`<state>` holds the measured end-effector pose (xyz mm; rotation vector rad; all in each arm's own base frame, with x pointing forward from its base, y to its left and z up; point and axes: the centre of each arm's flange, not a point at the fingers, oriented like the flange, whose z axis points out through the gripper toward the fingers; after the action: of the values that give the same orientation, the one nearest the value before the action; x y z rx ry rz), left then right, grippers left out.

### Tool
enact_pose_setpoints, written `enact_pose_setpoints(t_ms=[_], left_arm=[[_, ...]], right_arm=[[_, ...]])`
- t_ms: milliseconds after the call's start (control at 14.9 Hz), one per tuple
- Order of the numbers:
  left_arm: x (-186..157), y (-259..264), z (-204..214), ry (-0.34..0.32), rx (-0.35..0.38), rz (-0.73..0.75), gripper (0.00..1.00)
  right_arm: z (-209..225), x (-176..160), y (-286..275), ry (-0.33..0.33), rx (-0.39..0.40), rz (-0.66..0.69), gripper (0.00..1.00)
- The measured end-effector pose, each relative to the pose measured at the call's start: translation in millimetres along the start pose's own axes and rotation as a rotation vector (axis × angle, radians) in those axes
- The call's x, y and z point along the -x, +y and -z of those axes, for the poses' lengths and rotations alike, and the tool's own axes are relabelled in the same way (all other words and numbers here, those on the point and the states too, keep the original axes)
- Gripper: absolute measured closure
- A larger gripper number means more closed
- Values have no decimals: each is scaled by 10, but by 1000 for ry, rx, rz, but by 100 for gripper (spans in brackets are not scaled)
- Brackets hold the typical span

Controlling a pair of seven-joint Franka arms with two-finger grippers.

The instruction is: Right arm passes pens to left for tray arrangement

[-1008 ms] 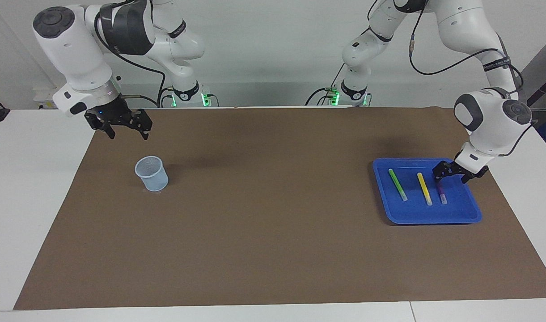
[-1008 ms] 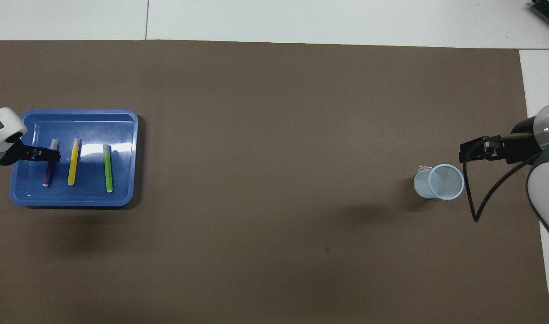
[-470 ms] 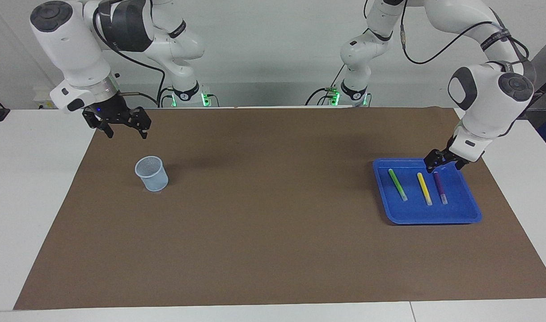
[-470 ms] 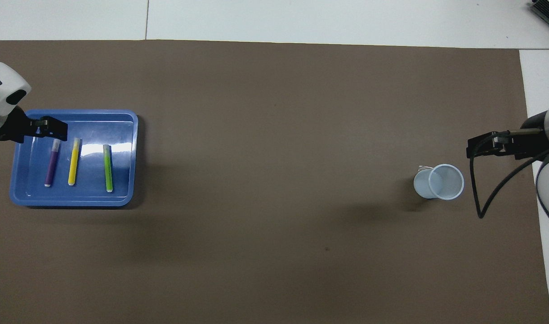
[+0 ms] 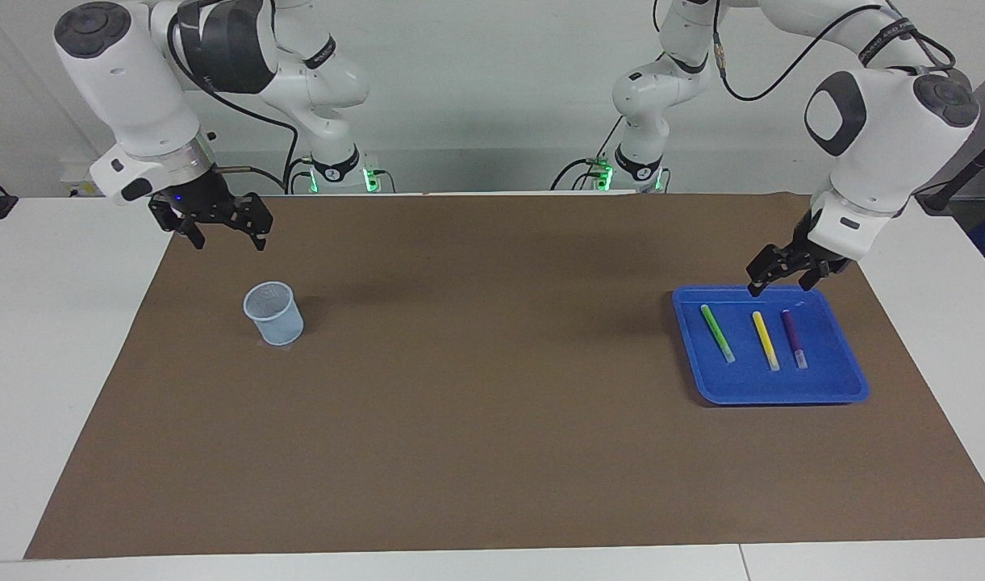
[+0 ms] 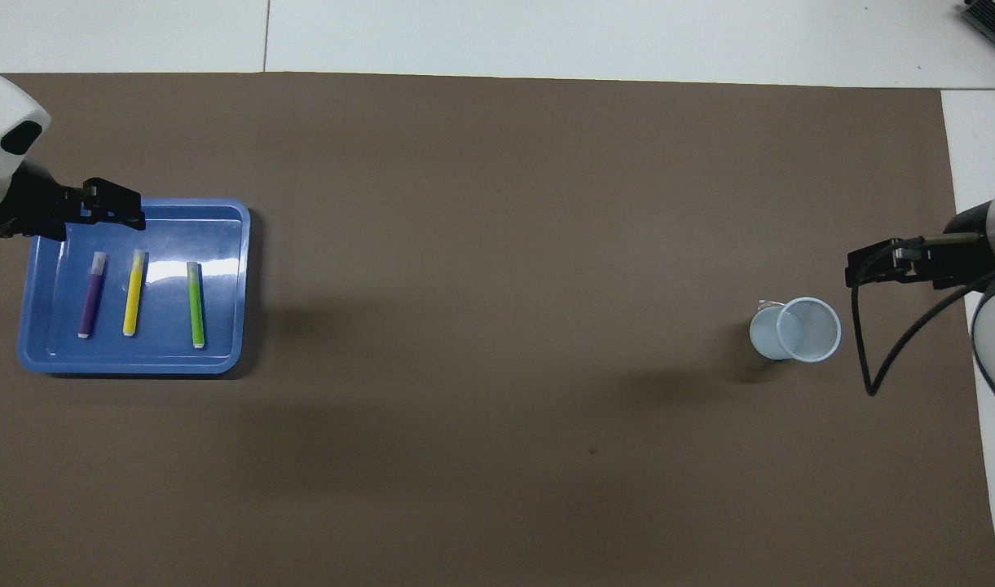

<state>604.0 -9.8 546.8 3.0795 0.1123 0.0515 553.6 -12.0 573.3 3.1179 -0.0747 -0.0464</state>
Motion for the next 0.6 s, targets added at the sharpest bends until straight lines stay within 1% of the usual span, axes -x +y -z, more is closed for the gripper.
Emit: enact_pose_setpoints(t_ms=[269,470,605], left_arm=[[183,76,260,-9,-16,-3,0],[248,168,282,-30,-25,-9,0],[258,145,316,-24,-36,0,0]], right_arm=[[0,0,-9,-1,-4,1,0],[17,-2,-14,3,-9,0,0],[25,-2,-25,4,-20,-1,0]])
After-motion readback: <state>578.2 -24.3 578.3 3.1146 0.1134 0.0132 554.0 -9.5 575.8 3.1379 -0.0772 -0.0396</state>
